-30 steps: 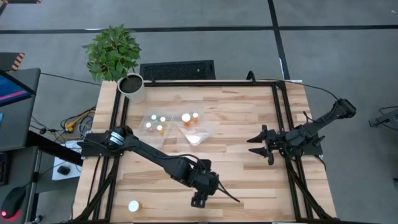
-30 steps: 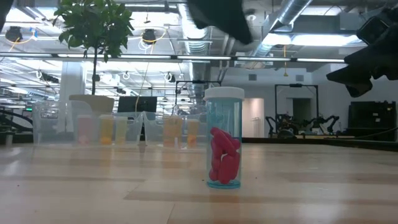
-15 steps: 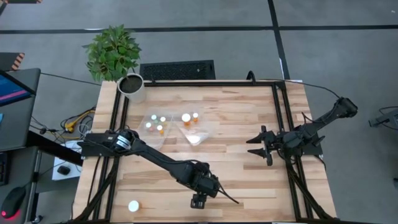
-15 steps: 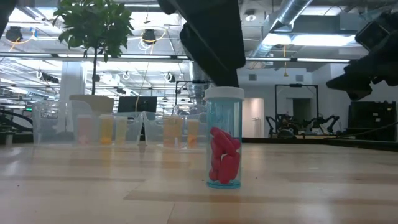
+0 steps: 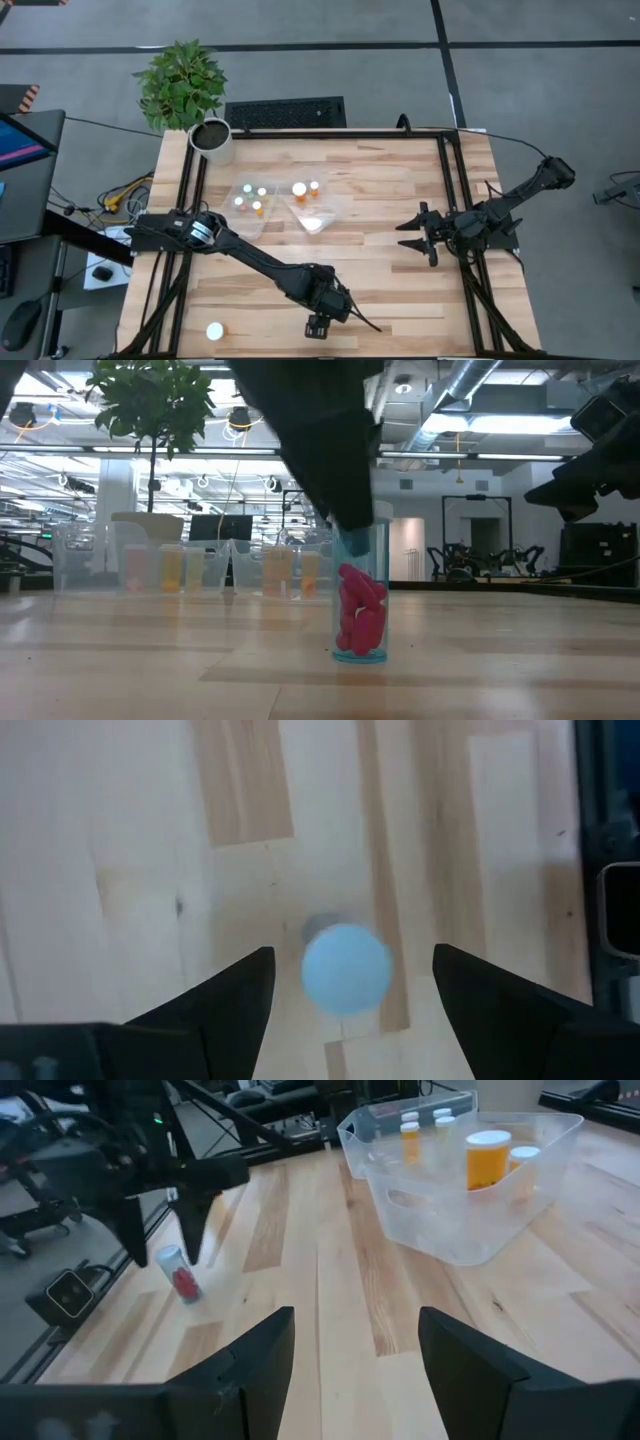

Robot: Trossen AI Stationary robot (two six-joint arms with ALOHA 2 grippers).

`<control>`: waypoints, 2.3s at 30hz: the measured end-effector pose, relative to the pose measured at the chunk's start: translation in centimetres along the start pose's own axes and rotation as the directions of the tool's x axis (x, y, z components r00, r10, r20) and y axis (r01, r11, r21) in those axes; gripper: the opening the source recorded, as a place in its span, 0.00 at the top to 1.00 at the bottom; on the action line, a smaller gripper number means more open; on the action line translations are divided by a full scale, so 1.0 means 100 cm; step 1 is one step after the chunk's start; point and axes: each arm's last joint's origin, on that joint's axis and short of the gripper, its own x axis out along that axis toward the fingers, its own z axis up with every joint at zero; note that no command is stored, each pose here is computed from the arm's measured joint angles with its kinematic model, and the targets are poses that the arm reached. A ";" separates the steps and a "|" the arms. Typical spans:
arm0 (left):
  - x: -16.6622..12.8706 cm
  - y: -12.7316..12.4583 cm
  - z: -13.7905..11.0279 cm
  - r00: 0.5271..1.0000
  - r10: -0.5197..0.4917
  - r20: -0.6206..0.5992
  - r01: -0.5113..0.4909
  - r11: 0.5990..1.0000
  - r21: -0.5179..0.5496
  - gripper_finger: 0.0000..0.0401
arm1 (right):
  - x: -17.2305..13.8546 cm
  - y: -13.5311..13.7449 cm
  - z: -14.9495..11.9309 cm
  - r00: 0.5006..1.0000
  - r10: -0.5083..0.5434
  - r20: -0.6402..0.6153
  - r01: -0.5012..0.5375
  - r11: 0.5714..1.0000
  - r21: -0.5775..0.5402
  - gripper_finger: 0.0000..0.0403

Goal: Pick and place medicine bottles into bin by pill shape (circle, oval)
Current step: Put the blue capsule bottle into the right transparent bin

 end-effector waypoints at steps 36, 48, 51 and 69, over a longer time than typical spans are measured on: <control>-0.004 0.013 0.005 1.000 0.021 -0.001 -0.021 1.000 0.001 0.72 | 0.000 0.000 0.000 1.000 0.000 0.000 0.000 1.000 -0.001 0.44; -0.091 0.056 0.033 0.970 0.242 -0.016 -0.241 0.969 0.055 0.70 | 0.000 0.000 0.000 1.000 0.001 0.000 -0.001 1.000 -0.003 0.44; -0.112 0.079 0.037 0.953 0.301 -0.020 -0.300 0.952 0.062 0.69 | 0.000 0.000 0.000 1.000 0.001 0.000 -0.001 1.000 -0.003 0.44; -0.135 0.250 0.023 0.953 0.292 -0.082 -0.302 0.940 -0.158 0.68 | 0.000 0.000 0.000 1.000 0.001 -0.001 -0.001 1.000 -0.011 0.44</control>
